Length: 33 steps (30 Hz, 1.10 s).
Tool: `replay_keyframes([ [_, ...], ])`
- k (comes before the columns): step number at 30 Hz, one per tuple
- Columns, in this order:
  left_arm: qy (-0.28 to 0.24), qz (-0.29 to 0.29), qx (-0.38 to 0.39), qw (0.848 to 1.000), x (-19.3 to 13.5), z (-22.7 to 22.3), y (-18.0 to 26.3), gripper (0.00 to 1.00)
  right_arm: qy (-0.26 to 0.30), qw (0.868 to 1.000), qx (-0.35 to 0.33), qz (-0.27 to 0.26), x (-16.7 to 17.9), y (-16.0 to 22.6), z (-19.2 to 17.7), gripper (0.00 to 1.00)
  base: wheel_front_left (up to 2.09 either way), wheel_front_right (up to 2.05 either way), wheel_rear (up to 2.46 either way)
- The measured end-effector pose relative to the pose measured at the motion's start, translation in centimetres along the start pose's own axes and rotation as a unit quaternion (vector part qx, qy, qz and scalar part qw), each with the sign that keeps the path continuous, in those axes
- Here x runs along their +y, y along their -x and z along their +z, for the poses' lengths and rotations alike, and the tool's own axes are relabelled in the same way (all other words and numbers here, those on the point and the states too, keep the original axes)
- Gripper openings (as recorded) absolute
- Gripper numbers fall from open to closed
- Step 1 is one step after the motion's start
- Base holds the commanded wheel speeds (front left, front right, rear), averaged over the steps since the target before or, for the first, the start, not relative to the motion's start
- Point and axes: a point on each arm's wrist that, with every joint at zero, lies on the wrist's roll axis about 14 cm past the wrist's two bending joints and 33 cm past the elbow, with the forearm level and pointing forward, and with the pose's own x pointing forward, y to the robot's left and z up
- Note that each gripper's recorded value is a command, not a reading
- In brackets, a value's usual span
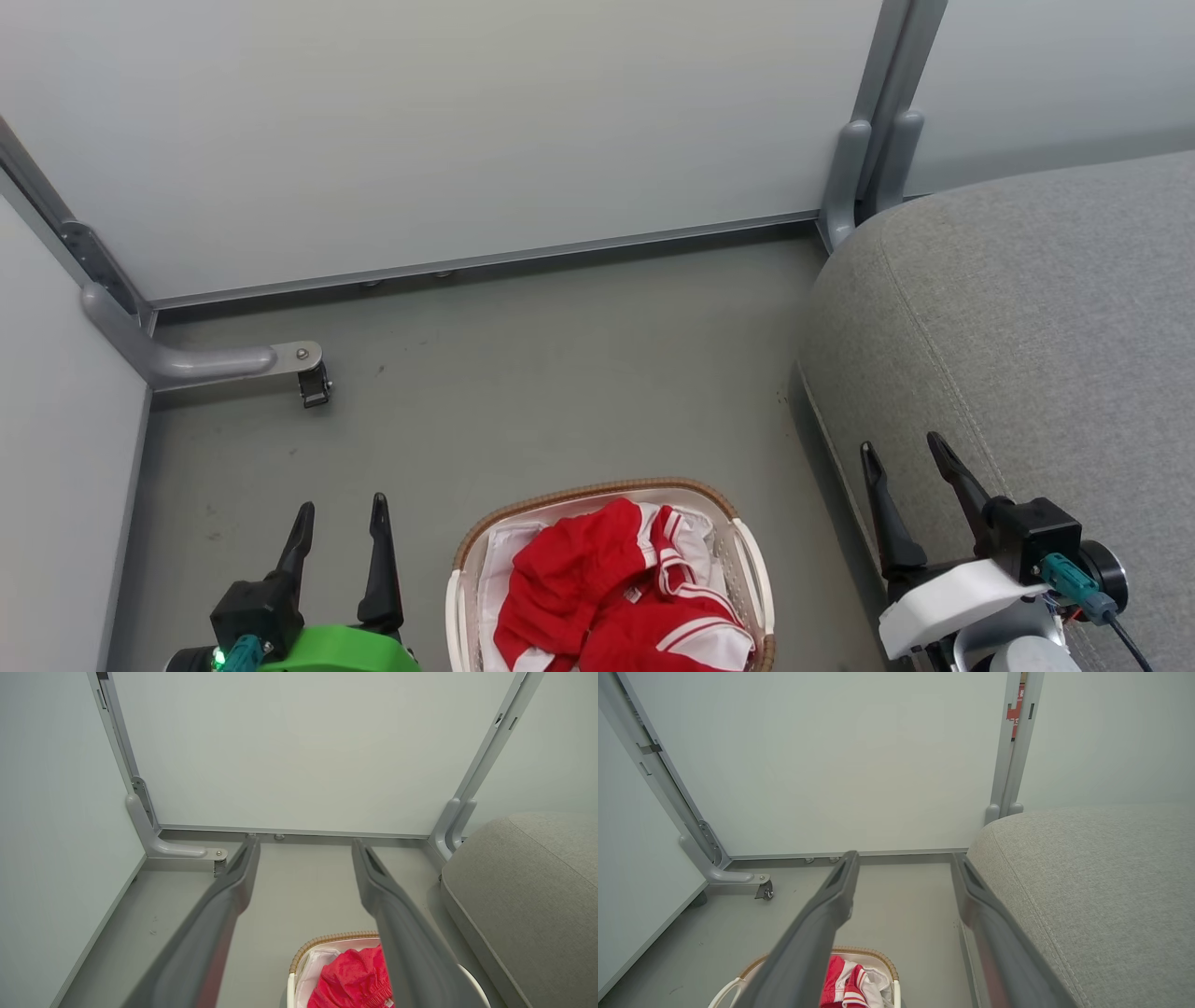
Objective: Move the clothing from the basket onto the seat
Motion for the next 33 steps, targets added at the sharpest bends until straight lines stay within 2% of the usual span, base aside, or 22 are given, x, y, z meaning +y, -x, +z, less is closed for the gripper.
replay_keyframes([
  [12,0.0,-0.009,0.011,1.0,-0.5,-0.7,-0.1,1.0,0.0,1.0,0.003,-0.005,-0.4,-0.2,-0.3,1.0,0.0,0.0,0.0],
  [22,-0.037,-0.093,0.04,0.994,-4.2,-2.4,-3.4,1.0,0.016,1.0,-0.018,-0.018,-1.9,-2.7,0.8,1.0,0.0,0.0,0.0],
  [28,-0.061,-0.15,0.061,0.985,-6.9,-3.9,-6.9,1.0,0.03,0.999,-0.032,-0.031,-3.3,-5.0,1.3,1.0,0.0,0.0,0.0],
  [33,-0.103,-0.215,0.125,0.963,-9.5,-8.6,-9.5,1.0,0.04,0.997,-0.052,-0.037,-4.6,-8.2,1.7,1.0,0.0,0.0,0.0],
])
